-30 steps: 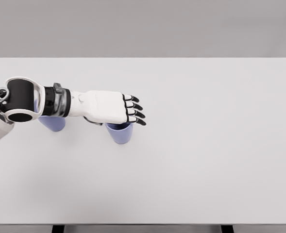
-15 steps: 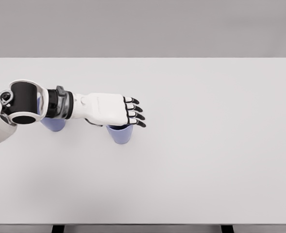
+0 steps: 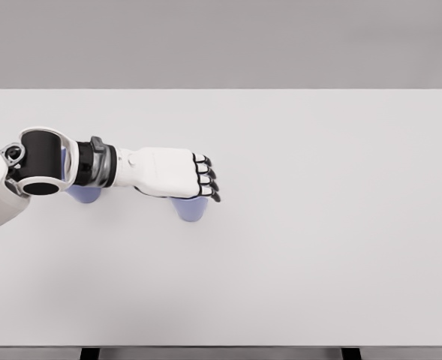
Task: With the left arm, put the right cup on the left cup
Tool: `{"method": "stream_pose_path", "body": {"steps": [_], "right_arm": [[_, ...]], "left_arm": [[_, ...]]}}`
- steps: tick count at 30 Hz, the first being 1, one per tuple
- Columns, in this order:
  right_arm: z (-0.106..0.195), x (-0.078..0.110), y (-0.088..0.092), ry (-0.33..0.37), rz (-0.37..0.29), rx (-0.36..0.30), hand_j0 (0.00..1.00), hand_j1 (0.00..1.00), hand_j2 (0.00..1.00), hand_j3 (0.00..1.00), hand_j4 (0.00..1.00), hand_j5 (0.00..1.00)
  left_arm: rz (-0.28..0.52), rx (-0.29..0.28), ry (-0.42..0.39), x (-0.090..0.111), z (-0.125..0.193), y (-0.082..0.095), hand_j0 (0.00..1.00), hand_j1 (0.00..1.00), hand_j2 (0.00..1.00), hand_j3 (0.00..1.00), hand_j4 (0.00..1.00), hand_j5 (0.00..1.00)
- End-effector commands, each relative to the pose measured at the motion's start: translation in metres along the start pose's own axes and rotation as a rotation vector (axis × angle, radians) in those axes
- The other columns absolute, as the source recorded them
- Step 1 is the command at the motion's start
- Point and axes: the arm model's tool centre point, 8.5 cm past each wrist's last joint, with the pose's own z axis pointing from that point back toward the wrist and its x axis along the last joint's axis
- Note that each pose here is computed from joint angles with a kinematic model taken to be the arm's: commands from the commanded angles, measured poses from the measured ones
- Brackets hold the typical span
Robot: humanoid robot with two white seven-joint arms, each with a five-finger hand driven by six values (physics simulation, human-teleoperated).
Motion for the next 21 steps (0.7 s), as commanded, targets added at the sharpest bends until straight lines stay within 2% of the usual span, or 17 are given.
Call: {"method": "stream_pose_path", "body": {"steps": [1, 7, 11, 21], "right_arm": [[0.0, -0.0001, 0.0001, 0.0, 0.0, 0.0, 1.0, 1.0, 1.0, 1.0, 1.0, 1.0], [0.0, -0.0001, 0.0001, 0.0, 0.0, 0.0, 1.0, 1.0, 1.0, 1.0, 1.0, 1.0], [0.0, -0.0001, 0.0001, 0.0, 0.0, 0.0, 1.0, 1.0, 1.0, 1.0, 1.0, 1.0], [0.0, -0.0001, 0.0001, 0.0, 0.0, 0.0, 1.0, 1.0, 1.0, 1.0, 1.0, 1.0]], "left_arm": [[0.004, 0.001, 0.002, -0.0005, 0.001, -0.0003, 0.77, 0.77, 0.77, 0.77, 0.77, 0.77], [0.007, 0.002, 0.001, -0.0001, 0.0008, -0.0007, 0.66, 0.66, 0.66, 0.66, 0.66, 0.66], [0.004, 0.001, 0.002, -0.0005, 0.001, -0.0003, 0.66, 0.66, 0.66, 0.66, 0.66, 0.66], [0.009, 0.014, 0.006, -0.0026, 0.0035, 0.0029, 0.54, 0.54, 0.54, 0.54, 0.54, 0.54]]}}
